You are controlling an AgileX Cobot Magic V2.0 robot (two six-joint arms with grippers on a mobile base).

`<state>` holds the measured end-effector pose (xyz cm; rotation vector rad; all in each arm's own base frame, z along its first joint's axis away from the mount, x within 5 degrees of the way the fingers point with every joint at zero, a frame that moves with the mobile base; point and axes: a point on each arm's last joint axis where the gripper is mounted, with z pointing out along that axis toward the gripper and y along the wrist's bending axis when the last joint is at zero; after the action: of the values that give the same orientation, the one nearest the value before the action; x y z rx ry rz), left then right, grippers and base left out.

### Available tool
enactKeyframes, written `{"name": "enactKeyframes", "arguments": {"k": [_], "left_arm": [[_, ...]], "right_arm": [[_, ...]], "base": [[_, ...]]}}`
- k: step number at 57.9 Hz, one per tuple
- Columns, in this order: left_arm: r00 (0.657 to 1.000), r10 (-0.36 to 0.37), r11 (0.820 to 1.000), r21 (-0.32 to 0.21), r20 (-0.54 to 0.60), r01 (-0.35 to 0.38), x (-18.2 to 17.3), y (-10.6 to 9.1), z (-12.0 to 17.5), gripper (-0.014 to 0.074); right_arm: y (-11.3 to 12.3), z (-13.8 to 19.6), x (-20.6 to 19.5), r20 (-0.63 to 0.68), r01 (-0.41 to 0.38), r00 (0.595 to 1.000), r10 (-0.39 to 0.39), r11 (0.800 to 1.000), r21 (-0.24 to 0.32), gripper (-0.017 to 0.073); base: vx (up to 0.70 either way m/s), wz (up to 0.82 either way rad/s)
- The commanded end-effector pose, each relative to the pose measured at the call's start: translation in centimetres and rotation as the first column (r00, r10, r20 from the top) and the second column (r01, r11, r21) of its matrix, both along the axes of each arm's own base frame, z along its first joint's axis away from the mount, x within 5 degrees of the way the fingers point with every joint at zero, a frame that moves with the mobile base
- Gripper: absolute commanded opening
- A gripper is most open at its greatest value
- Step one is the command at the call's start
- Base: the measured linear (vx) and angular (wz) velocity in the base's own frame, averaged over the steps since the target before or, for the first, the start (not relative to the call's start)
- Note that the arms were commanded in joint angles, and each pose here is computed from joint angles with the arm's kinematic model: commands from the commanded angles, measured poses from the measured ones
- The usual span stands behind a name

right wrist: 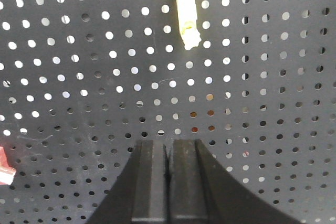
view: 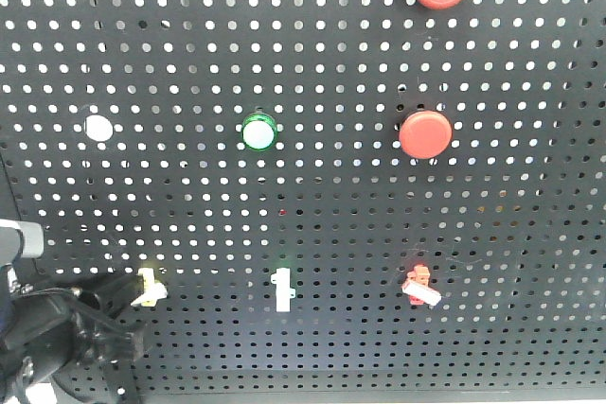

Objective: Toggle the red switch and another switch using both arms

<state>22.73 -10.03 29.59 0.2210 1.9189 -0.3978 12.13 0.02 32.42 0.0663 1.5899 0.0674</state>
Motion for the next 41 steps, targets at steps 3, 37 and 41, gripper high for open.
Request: {"name": "enactKeyframes", "arguments": {"k": [3,37,41], "left_arm": [[1.0,0.001,1.0,-0.024,0.01,-0.001,0.0,-0.1,0.9,0.0002],[0.961,-0.015,0.997,-0.064,0.277,0.034,-6.1,2.5,7.2,0.0002],[0.948,-0.016,0.998,-0.058,0.317,0.037,-6.9,2.9,7.8,0.0002]], "right_arm": [[0.0,2.0,0.0,0.121,-0.001,0.993,0.001,1.0,-0.005,-0.0006],[0.5,2.1,0.0,0.14,-0.043,0.989,0.042,0.999,0.005,-0.0006],[1.3,2.2,0.3,0.151,-0.109,0.983,0.107,0.994,0.005,-0.0006]], "base": [[0.0,0.0],[0.0,0.0],[0.0,0.0]]}}
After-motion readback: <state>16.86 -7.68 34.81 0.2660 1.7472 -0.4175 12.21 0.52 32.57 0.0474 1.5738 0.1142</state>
